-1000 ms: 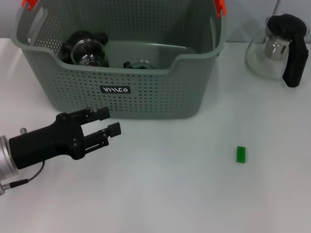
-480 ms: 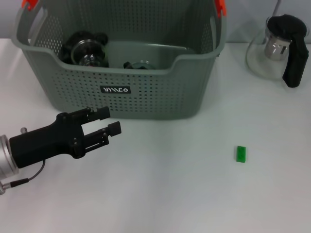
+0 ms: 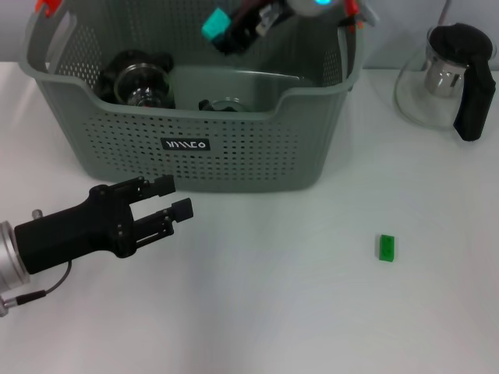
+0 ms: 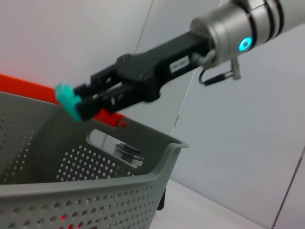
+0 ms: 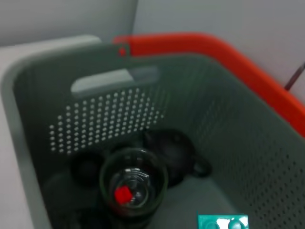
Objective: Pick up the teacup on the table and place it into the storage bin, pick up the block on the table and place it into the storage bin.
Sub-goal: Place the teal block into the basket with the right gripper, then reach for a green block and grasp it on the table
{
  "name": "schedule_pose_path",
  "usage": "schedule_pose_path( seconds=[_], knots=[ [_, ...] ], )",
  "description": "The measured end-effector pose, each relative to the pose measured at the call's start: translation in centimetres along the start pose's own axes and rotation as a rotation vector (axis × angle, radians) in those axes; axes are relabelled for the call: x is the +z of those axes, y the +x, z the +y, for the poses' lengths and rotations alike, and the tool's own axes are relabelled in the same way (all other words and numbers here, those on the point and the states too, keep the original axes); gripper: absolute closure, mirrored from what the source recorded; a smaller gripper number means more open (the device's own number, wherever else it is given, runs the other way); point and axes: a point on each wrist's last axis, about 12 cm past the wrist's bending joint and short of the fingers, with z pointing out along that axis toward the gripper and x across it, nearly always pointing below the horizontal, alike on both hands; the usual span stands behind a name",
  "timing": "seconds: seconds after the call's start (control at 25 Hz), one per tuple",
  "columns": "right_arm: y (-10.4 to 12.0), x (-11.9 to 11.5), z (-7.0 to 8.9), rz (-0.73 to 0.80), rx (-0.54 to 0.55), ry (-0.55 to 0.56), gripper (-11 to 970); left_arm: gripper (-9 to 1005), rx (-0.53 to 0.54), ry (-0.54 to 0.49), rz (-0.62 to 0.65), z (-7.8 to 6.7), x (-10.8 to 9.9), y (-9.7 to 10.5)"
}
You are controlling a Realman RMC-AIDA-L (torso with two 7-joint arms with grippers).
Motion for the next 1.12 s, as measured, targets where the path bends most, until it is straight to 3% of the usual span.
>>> schedule_pose_path(
  seconds=[0.6, 0.68, 0.92, 1.12],
  knots=[
    [0.2, 1.0, 0.5, 0.018, -0.037, 0.013, 522, 416, -0.001, -0.01, 0.003, 0.1, 0.1, 0.1],
    [0.2, 0.9, 0.5, 0.008, -0.035, 0.014, 332, 416, -0.001, -0.011, 0.003, 0.1, 0.1, 0.1],
    [-0.2, -0.2, 0.2, -0.091, -0.023, 0.02, 133, 416, -0.002, -0.013, 0.004, 0.1, 0.0, 0.1],
    [1.6, -4.1, 0.2, -0.421, 0.021, -0.052, 133, 417, -0.002, -0.013, 0.004, 0.1, 0.0, 0.2]
  ],
)
